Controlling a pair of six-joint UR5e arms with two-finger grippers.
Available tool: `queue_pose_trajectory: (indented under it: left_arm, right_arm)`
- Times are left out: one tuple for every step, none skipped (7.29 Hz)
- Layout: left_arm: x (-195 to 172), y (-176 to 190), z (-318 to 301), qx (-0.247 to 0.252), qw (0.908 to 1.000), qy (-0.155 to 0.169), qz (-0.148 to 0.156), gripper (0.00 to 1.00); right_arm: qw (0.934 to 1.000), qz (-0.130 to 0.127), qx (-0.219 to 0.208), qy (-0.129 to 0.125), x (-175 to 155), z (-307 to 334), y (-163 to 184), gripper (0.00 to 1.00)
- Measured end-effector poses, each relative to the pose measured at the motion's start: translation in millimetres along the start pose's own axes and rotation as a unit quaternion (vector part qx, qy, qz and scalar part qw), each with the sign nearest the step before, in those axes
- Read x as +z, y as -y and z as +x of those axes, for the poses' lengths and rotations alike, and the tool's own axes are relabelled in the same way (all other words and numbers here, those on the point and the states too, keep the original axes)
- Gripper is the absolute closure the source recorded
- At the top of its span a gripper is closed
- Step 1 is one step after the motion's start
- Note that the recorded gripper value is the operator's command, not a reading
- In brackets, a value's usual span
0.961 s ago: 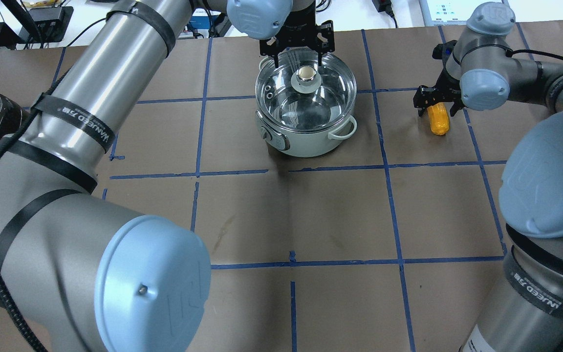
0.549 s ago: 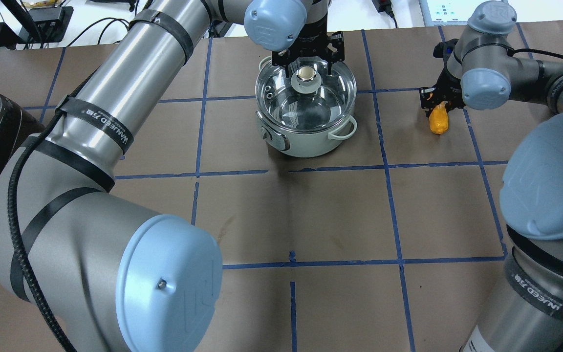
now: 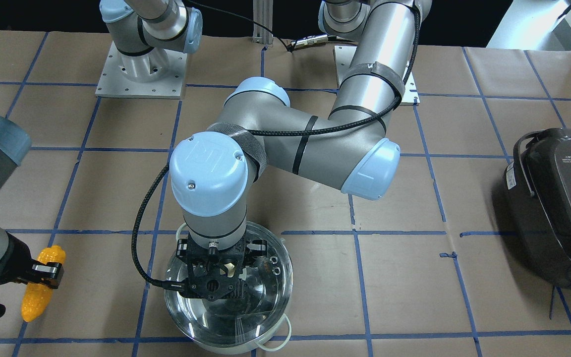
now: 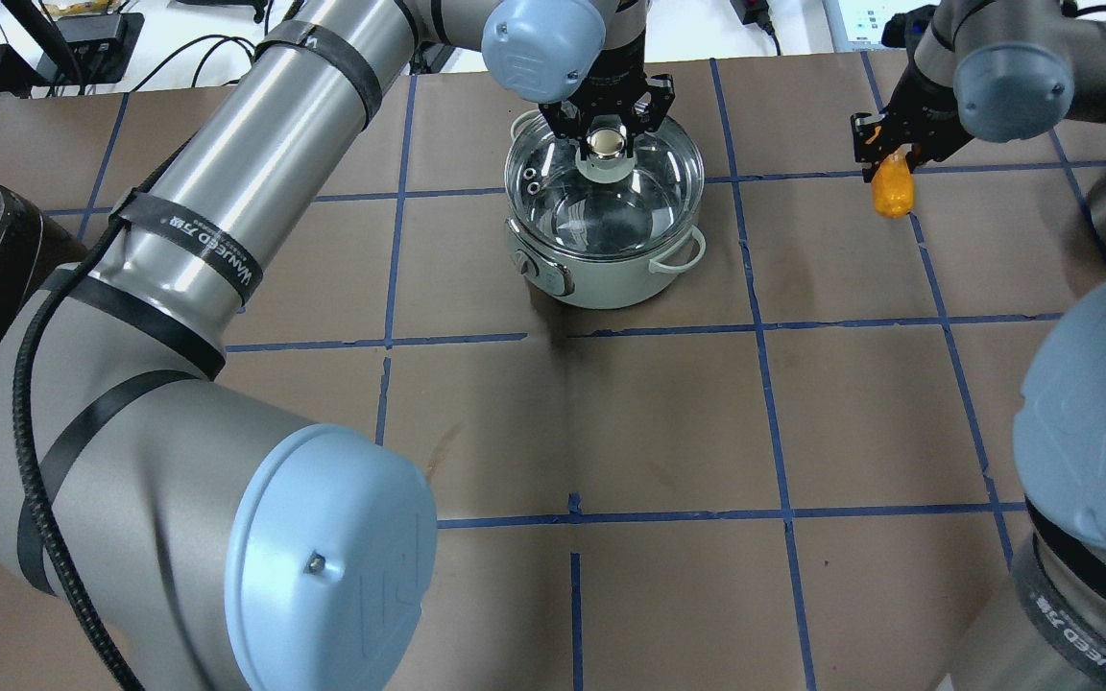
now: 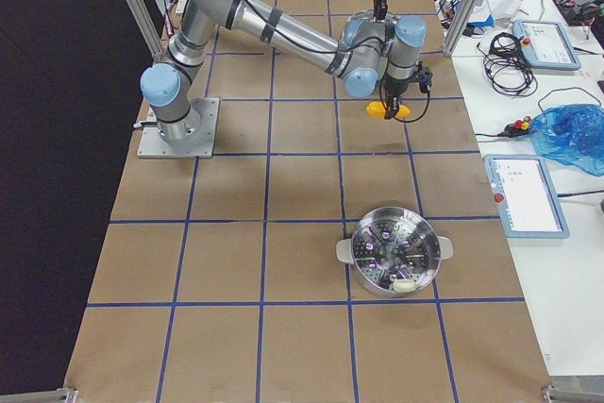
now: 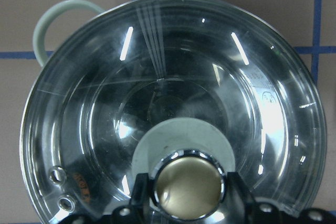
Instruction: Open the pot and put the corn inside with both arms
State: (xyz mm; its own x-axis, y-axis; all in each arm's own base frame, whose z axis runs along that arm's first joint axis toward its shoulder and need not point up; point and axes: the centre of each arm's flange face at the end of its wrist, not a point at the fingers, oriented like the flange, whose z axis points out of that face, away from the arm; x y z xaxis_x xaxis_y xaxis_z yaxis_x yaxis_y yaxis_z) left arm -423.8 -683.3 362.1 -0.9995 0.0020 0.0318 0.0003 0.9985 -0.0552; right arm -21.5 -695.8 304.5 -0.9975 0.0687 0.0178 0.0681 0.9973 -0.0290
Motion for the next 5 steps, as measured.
queue_pose_trajectory:
  left_arm:
    - [-17, -3, -3, 0.000, 1.0000, -0.001, 0.006, 0.99]
    - [-42, -10, -8, 0.001, 0.9999, -0.001, 0.010, 0.98]
    - [-68, -15, -25, 0.012, 0.9999, 0.004, 0.008, 0.98]
    - [-82, -9, -60, 0.028, 0.9995, 0.015, 0.001, 0.98]
    - [-82, 7, -111, 0.034, 0.9990, 0.025, -0.013, 0.98]
  right_arm:
    - [1.0000, -0.006, 0.000, 0.001, -17, -1, -3, 0.87]
    - [0.9999, -0.010, -0.001, 0.002, -22, -2, -5, 0.87]
    - [0.9999, -0.010, -0.002, 0.002, -25, -6, -6, 0.87]
    - [1.0000, -0.005, -0.008, 0.002, -30, -25, -7, 0.87]
    - [0.9999, 0.003, -0.016, 0.003, -36, -68, -9, 0.89]
